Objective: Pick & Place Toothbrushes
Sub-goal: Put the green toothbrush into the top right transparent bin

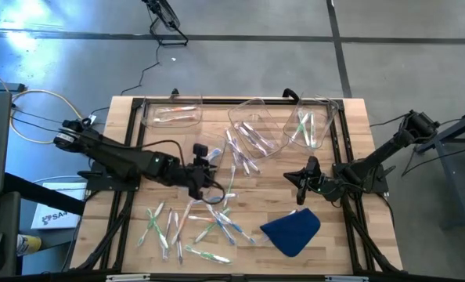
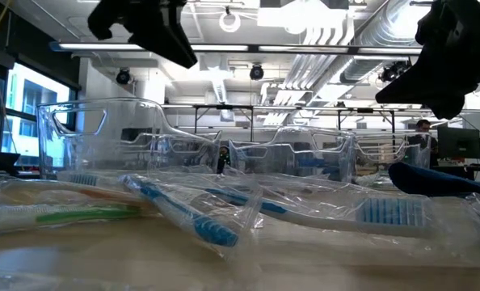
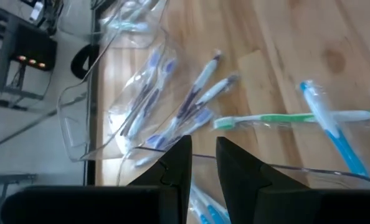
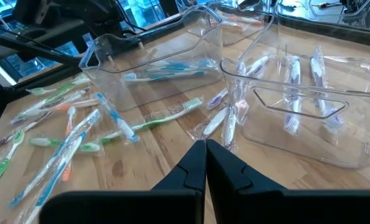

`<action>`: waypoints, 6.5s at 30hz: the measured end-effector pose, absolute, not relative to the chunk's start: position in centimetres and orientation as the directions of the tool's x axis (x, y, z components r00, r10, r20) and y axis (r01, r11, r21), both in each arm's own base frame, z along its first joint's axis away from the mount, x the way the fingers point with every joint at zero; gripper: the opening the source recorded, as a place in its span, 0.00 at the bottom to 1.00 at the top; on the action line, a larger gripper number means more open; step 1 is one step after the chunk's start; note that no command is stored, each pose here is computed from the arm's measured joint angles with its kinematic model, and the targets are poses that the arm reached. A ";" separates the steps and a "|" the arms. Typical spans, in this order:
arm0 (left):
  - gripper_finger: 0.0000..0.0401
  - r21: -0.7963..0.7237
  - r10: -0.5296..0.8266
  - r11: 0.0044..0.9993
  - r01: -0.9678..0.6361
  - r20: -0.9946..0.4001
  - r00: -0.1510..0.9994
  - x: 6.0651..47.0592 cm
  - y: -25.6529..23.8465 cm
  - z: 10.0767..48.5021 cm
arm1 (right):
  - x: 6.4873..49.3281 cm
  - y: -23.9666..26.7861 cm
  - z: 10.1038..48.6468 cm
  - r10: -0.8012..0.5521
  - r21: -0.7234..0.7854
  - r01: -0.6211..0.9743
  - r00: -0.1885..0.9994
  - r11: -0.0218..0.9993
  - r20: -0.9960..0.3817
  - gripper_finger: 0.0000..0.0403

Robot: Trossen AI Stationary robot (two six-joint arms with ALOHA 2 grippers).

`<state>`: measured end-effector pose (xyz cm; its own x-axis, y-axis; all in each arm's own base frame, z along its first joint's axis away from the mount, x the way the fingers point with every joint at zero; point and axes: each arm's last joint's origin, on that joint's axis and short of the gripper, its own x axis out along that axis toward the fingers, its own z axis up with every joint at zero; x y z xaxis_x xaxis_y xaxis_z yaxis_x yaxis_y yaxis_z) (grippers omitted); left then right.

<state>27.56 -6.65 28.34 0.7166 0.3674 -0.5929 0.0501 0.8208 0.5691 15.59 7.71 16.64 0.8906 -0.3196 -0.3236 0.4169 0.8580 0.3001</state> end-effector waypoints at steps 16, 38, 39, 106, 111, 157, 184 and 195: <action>0.17 0.568 0.361 0.821 0.052 -0.588 0.723 27.6 -6.9 28.4 | 15.6 7.7 16.6 -0.321 0.299 0.418 0.890 0.858 -0.324 0.01; 0.17 0.298 0.004 0.930 0.217 -0.597 0.802 27.6 -10.0 28.9 | 15.6 7.7 16.6 -0.321 0.292 0.418 0.889 0.860 -0.327 0.01; 0.17 0.295 -0.012 0.927 0.233 -0.596 0.803 27.4 -10.5 28.9 | 15.6 7.7 16.6 -0.321 0.292 0.418 0.889 0.860 -0.327 0.01; 0.06 0.187 -0.017 0.976 0.116 -0.460 0.888 27.1 -19.6 29.3 | 15.5 7.8 16.4 -0.276 0.250 0.375 0.893 0.893 -0.355 0.01; 0.01 0.160 0.011 0.983 0.094 -0.555 0.832 28.1 -21.2 29.5 | 15.5 7.8 16.4 -0.278 0.240 0.374 0.893 0.896 -0.355 0.01; 0.00 -0.108 -0.010 0.975 -0.192 -0.891 0.454 27.6 -22.2 23.8 | 15.3 7.7 16.0 -0.262 0.187 0.357 0.880 0.915 -0.396 0.01; 0.32 -0.196 -0.060 0.962 -0.189 -0.831 0.553 28.7 -23.0 23.9 | 15.3 7.7 16.0 -0.262 0.186 0.357 0.880 0.916 -0.397 0.01; 0.32 -0.168 -0.049 0.951 -0.260 -0.911 0.410 29.3 -23.8 19.9 | 15.3 7.7 16.0 -0.263 0.171 0.352 0.880 0.920 -0.397 0.01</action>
